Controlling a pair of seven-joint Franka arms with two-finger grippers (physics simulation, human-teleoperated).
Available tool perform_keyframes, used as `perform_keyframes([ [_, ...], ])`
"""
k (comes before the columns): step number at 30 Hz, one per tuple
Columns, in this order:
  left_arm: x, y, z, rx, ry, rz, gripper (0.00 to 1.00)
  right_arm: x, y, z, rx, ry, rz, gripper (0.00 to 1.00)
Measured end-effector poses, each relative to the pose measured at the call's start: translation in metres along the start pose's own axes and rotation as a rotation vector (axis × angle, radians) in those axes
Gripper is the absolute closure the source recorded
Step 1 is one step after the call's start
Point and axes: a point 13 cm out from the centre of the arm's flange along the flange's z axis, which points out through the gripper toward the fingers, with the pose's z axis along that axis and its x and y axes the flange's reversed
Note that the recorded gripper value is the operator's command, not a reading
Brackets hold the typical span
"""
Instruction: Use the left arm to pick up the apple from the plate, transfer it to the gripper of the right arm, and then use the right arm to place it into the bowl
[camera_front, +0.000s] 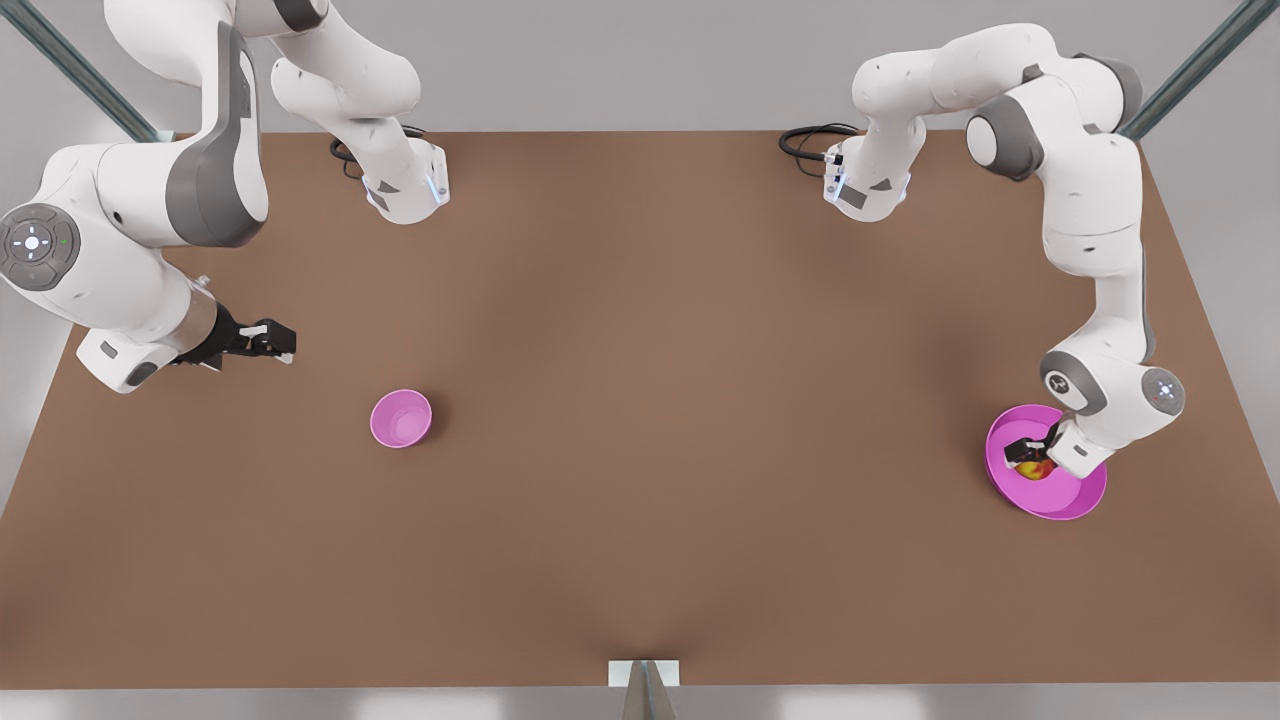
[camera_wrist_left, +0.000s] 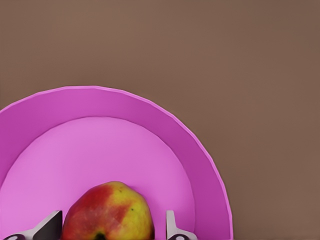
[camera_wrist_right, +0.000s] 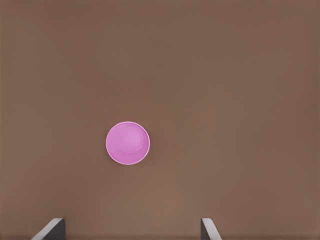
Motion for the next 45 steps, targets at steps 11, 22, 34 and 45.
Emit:
perform_keyframes([
  [11,-0.001,0.001,0.000,-0.006,-0.007,0.032,0.22,0.000,0.002,0.000,-0.013,0.000,-0.004,0.00],
  [22,0.003,0.006,0.008,-0.012,0.000,0.042,0.26,-0.001,0.002,0.002,-0.014,0.002,-0.011,0.00],
  [34,-0.139,-0.288,-0.134,0.322,-0.192,0.351,0.27,-0.002,0.004,0.000,-0.016,-0.003,-0.018,0.00],
  [45,-0.048,-0.805,-0.213,1.195,-0.265,0.578,0.27,-0.082,0.127,0.088,-0.610,0.071,0.015,0.00],
])
